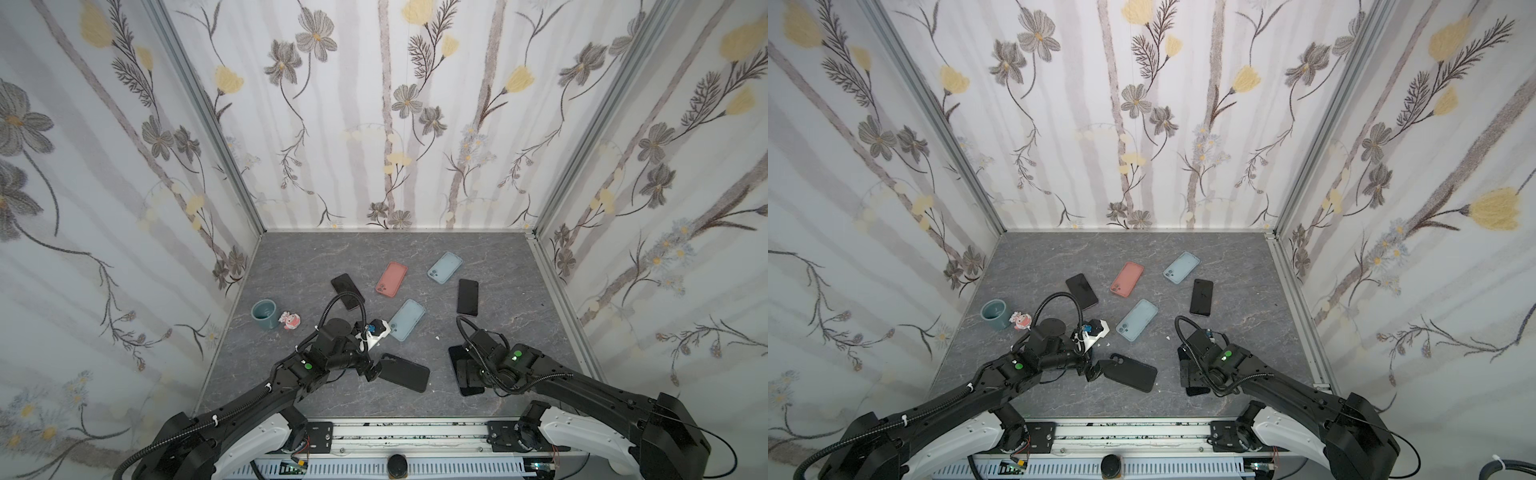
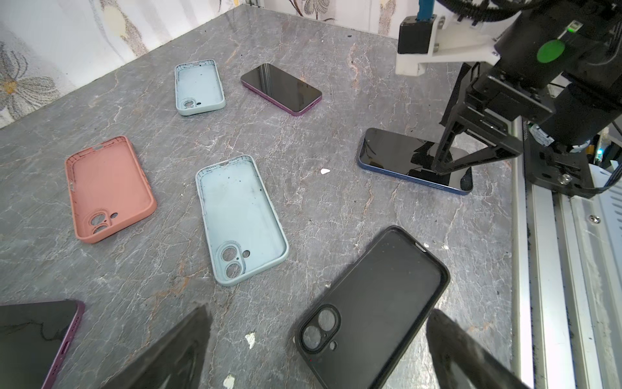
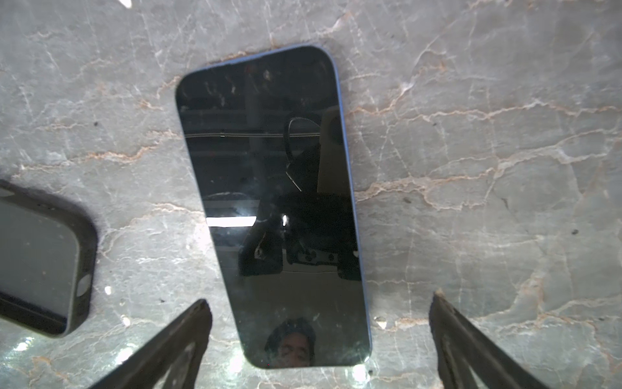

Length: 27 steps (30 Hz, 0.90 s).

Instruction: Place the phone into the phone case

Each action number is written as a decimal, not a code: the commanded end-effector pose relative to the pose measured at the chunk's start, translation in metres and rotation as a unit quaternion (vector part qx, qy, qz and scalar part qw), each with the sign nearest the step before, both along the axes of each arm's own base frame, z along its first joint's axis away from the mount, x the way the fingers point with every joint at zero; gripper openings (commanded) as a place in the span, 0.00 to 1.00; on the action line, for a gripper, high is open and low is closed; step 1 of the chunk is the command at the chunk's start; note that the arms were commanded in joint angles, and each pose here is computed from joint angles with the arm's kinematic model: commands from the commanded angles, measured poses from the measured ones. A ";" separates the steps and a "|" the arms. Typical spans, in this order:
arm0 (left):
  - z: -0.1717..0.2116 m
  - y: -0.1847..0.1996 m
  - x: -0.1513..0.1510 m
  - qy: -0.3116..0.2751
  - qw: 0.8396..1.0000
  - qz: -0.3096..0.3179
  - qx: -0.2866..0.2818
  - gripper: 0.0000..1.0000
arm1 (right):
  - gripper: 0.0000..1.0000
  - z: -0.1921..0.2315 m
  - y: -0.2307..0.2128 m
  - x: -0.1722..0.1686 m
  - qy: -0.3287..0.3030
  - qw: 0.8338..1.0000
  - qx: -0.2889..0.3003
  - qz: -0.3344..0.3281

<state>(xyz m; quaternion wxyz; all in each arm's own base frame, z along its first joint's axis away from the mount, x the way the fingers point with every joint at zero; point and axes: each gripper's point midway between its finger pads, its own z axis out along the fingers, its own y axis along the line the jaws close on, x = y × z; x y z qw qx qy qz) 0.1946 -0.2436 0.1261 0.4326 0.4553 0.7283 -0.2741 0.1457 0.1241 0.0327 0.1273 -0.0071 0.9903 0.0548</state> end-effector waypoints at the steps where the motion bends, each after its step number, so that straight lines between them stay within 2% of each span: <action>1: 0.009 -0.002 0.004 -0.022 1.000 -0.002 -0.006 1.00 | 1.00 0.000 0.003 0.002 -0.002 1.000 0.005 -0.008; 12: 0.007 -0.002 0.005 -0.024 1.000 -0.001 -0.003 1.00 | 1.00 -0.008 0.010 0.000 0.013 1.000 0.005 0.001; 22: 0.008 0.000 0.007 -0.033 0.999 0.004 0.000 1.00 | 0.96 -0.011 0.022 -0.002 0.019 0.999 0.008 0.027; 25: 0.018 0.002 0.014 -0.054 0.998 0.021 -0.002 1.00 | 0.91 -0.013 0.024 -0.002 0.023 0.999 0.005 0.032; 27: 0.031 0.010 0.026 -0.086 0.995 0.058 -0.008 1.00 | 0.89 -0.016 0.023 -0.003 0.031 0.999 -0.006 0.035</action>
